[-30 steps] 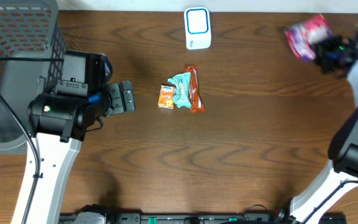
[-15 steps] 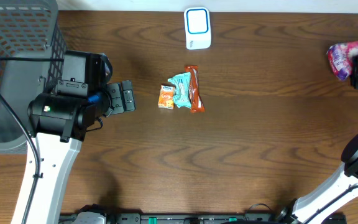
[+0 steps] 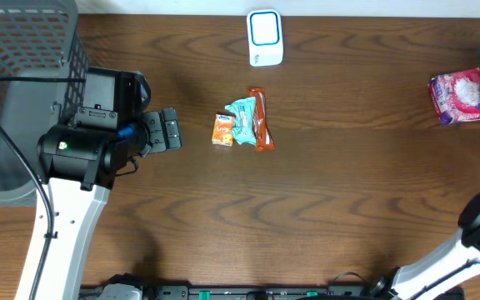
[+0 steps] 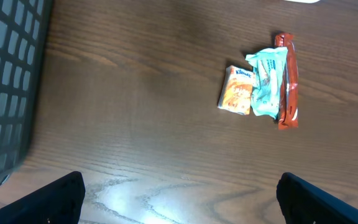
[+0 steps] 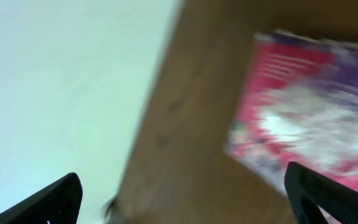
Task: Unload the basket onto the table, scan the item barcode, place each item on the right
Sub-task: 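Carry the pad package to the table's right edge and release it, then move the right gripper down onto the red snack bar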
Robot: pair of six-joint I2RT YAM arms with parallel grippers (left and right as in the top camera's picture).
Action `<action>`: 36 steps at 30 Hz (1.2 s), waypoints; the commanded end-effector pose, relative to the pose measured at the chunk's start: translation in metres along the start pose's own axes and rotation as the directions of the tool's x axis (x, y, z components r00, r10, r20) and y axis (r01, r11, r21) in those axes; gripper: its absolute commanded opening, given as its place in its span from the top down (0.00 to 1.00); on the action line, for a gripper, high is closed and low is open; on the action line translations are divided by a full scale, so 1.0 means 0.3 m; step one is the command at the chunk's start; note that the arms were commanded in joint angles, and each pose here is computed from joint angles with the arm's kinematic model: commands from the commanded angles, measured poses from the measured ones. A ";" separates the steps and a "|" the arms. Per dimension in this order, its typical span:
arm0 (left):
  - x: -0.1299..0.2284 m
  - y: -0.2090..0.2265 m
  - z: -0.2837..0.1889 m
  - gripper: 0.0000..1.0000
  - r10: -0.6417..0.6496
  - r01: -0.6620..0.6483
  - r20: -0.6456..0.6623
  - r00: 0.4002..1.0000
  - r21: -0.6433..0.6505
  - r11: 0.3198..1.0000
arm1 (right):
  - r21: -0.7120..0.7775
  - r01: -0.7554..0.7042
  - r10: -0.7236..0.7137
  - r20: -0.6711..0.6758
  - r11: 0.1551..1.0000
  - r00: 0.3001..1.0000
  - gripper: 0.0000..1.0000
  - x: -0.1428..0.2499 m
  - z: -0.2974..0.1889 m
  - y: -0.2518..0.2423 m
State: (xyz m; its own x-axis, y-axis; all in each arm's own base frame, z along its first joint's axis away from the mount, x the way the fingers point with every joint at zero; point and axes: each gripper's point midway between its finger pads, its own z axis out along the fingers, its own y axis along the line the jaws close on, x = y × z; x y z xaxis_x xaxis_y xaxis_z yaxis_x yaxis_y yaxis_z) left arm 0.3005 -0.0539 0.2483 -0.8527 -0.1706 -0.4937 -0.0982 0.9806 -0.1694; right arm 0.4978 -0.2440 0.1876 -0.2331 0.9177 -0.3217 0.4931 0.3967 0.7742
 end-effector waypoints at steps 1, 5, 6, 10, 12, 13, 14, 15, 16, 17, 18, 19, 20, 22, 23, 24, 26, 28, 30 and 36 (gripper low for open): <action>0.000 0.009 0.004 0.02 0.005 -0.005 -0.001 1.000 -0.015 1.000 | -0.219 0.227 -0.239 -0.028 0.949 0.971 0.01 0.080 -0.167 0.279; 0.000 0.009 0.004 0.02 0.005 -0.005 -0.001 1.000 -0.015 1.000 | -0.278 0.300 -0.348 -0.145 0.913 0.926 0.01 0.255 -0.227 0.358; 0.000 0.009 0.004 0.02 0.005 -0.005 -0.001 1.000 -0.015 1.000 | -0.275 0.314 -0.369 -0.181 0.909 0.912 0.01 0.302 -0.230 0.357; 0.000 0.009 0.004 0.02 0.005 -0.005 -0.001 1.000 -0.015 1.000 | -0.273 0.410 -0.487 -0.343 0.870 0.803 0.01 0.525 -0.205 0.325; 0.000 0.009 0.004 0.02 0.005 -0.005 -0.001 1.000 -0.015 1.000 | -0.226 0.433 -0.488 -0.417 0.873 0.767 0.01 0.613 -0.181 0.290; 0.000 0.009 0.004 0.02 0.005 -0.005 -0.001 1.000 -0.015 1.000 | -0.194 0.446 -0.483 -0.454 0.874 0.749 0.01 0.659 -0.166 0.271; 0.000 0.009 0.004 0.02 0.005 -0.005 -0.001 1.000 -0.015 1.000 | -0.164 0.466 -0.481 -0.494 0.869 0.724 0.01 0.714 -0.151 0.252; 0.000 0.009 0.004 0.02 0.005 -0.005 -0.001 1.000 -0.015 1.000 | -0.149 0.483 -0.484 -0.519 0.863 0.704 0.01 0.755 -0.139 0.242; 0.000 0.009 0.004 0.02 0.005 -0.005 -0.001 1.000 -0.015 1.000 | -0.139 0.503 -0.490 -0.545 0.853 0.680 0.01 0.801 -0.124 0.233; 0.000 0.009 0.004 0.02 0.005 -0.005 -0.001 1.000 -0.015 1.000 | -0.136 0.521 -0.498 -0.567 0.842 0.656 0.01 0.847 -0.109 0.228; 0.000 0.009 0.004 0.02 0.005 -0.005 -0.001 1.000 -0.015 1.000 | -0.141 0.540 -0.508 -0.590 0.830 0.628 0.01 0.900 -0.091 0.225; 0.000 0.009 0.004 0.02 0.005 -0.005 -0.001 1.000 -0.015 1.000 | -0.147 0.551 -0.515 -0.605 0.821 0.607 0.01 0.938 -0.079 0.223; 0.000 0.009 0.004 0.02 0.005 -0.005 -0.001 1.000 -0.015 1.000 | -0.160 0.561 -0.524 -0.623 0.812 0.581 0.01 0.987 -0.065 0.223; 0.000 0.009 0.004 0.02 0.005 -0.005 -0.001 1.000 -0.015 1.000 | -0.188 0.577 -0.539 -0.655 0.795 0.529 0.02 1.081 -0.042 0.222; 0.000 0.009 0.004 0.02 0.005 -0.005 -0.001 1.000 -0.015 1.000 | -0.203 0.583 -0.546 -0.668 0.787 0.505 0.02 1.125 -0.031 0.220; 0.000 0.009 0.004 0.02 0.005 -0.005 -0.001 1.000 -0.015 1.000 | -0.218 0.590 -0.555 -0.679 0.777 0.481 0.03 1.169 -0.020 0.220; 0.000 0.009 0.004 0.02 0.005 -0.005 -0.001 1.000 -0.015 1.000 | -0.248 0.602 -0.573 -0.694 0.759 0.436 0.04 1.251 0.000 0.217; 0.000 0.009 0.004 0.02 0.005 -0.005 -0.001 1.000 -0.015 1.000 | -0.278 0.611 -0.589 -0.705 0.742 0.395 0.05 1.328 0.019 0.213; 0.000 0.009 0.004 0.02 0.005 -0.005 -0.001 1.000 -0.015 1.000 | -0.305 0.618 -0.605 -0.710 0.725 0.359 0.05 1.397 0.036 0.209; 0.000 0.009 0.004 0.02 0.005 -0.005 -0.001 1.000 -0.015 1.000 | -0.376 0.629 -0.652 -0.702 0.681 0.286 0.08 1.546 0.064 0.210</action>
State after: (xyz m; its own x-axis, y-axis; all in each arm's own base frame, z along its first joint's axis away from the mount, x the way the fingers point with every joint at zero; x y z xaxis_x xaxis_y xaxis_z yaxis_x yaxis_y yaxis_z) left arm 0.3006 -0.0539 0.2483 -0.8525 -0.1707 -0.4941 -0.0983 0.9807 -0.1692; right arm 0.4399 0.1970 0.0835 -0.9775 0.0213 -0.2100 -0.0966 0.8393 0.5351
